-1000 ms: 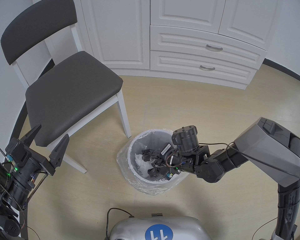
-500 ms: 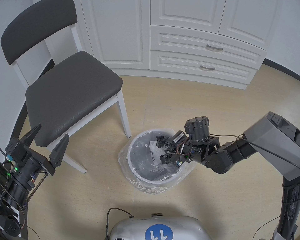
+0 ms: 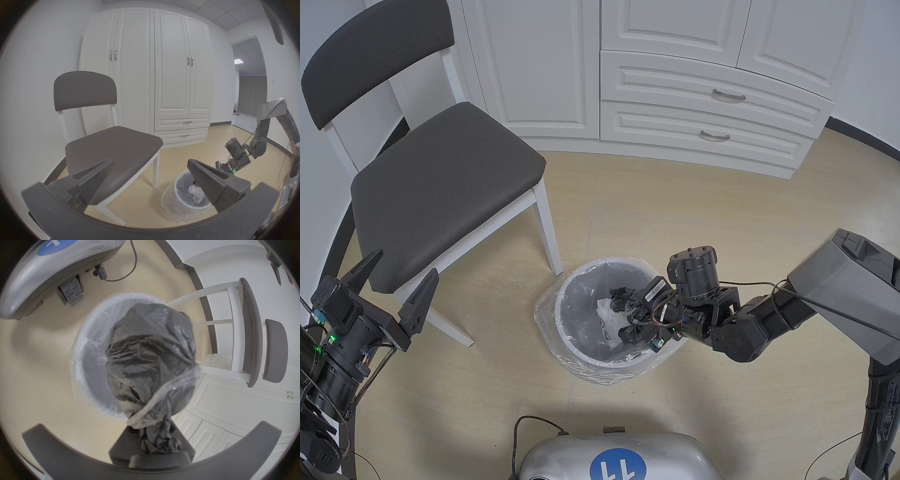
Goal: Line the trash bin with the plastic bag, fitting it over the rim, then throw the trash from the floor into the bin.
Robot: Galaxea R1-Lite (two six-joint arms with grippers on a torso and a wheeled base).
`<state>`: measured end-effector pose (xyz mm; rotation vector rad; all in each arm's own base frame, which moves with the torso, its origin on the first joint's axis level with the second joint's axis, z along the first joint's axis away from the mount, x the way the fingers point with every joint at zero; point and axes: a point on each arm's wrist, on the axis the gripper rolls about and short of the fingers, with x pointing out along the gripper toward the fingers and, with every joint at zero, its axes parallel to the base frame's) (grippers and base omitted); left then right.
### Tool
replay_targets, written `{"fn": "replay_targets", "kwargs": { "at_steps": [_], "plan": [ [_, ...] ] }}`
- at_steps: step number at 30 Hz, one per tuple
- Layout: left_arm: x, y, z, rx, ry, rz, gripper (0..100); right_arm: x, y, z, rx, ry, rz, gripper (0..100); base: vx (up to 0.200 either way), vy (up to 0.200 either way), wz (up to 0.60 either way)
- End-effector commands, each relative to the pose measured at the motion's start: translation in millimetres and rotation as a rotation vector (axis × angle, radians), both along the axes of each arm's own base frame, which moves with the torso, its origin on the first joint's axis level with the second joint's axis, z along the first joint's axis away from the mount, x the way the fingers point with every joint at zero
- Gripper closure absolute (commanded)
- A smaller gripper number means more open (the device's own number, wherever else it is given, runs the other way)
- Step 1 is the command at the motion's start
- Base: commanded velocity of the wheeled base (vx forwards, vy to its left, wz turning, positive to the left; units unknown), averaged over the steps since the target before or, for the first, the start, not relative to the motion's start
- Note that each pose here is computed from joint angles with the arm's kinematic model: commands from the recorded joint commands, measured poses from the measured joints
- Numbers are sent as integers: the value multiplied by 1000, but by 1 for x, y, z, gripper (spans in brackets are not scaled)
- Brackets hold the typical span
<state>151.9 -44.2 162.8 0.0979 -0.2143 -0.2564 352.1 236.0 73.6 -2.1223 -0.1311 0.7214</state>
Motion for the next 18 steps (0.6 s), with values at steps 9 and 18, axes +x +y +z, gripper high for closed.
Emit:
{"fn": "replay_targets", "kwargs": {
  "at_steps": [9,18],
  "plan": [
    [-1,0,1,-2,-6,0,0,-11,10,-1,-7,9,33,100,0,0,0],
    [-1,1,1,-2,-6,2,0,-9,12,-3,-9,7,36,100,0,0,0]
  ]
}}
